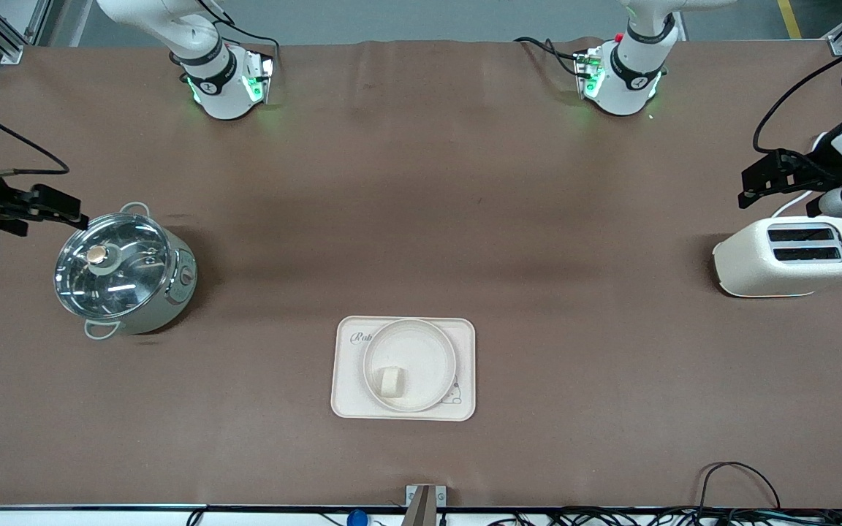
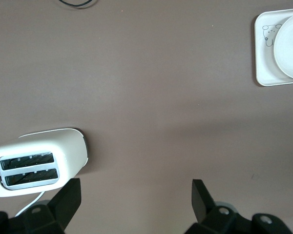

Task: Place bun in plate and plate on tray

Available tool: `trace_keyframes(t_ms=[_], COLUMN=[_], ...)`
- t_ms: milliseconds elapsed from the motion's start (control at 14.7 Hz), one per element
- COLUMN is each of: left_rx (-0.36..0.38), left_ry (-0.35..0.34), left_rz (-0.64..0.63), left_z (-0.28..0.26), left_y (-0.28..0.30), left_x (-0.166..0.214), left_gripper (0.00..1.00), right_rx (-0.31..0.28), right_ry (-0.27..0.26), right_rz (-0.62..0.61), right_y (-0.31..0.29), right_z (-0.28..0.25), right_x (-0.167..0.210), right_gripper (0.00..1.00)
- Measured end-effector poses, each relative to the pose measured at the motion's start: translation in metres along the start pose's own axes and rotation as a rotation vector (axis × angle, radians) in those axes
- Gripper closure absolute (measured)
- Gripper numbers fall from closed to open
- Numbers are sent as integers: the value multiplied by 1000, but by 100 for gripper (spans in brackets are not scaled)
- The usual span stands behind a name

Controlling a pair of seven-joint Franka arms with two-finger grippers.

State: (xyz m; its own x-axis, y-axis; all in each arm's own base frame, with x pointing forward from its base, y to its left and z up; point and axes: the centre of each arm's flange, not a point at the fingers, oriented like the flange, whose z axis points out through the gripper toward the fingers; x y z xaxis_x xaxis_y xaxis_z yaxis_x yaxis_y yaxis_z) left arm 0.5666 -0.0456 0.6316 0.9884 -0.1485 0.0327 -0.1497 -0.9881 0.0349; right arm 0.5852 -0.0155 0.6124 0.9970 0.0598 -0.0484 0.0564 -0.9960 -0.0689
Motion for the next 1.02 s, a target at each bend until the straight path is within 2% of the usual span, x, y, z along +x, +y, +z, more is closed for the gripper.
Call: trace_keyframes(t_ms=[272, 545, 1021], left_rx=[0, 0, 1], left_ry=[0, 1, 1], left_rz=[0, 1, 1], left_z=[0, 0, 0], left_y=[0, 0, 0], left_x=[0, 0, 0], left_gripper=[0, 0, 0], right_rx=[17, -12, -25], right_ry=[31, 49, 42], right_rz=[34, 35, 41], right_y=[6, 10, 14], right_z=[-31, -45, -44], right_x=[-24, -43, -62], right_gripper=[0, 0, 0])
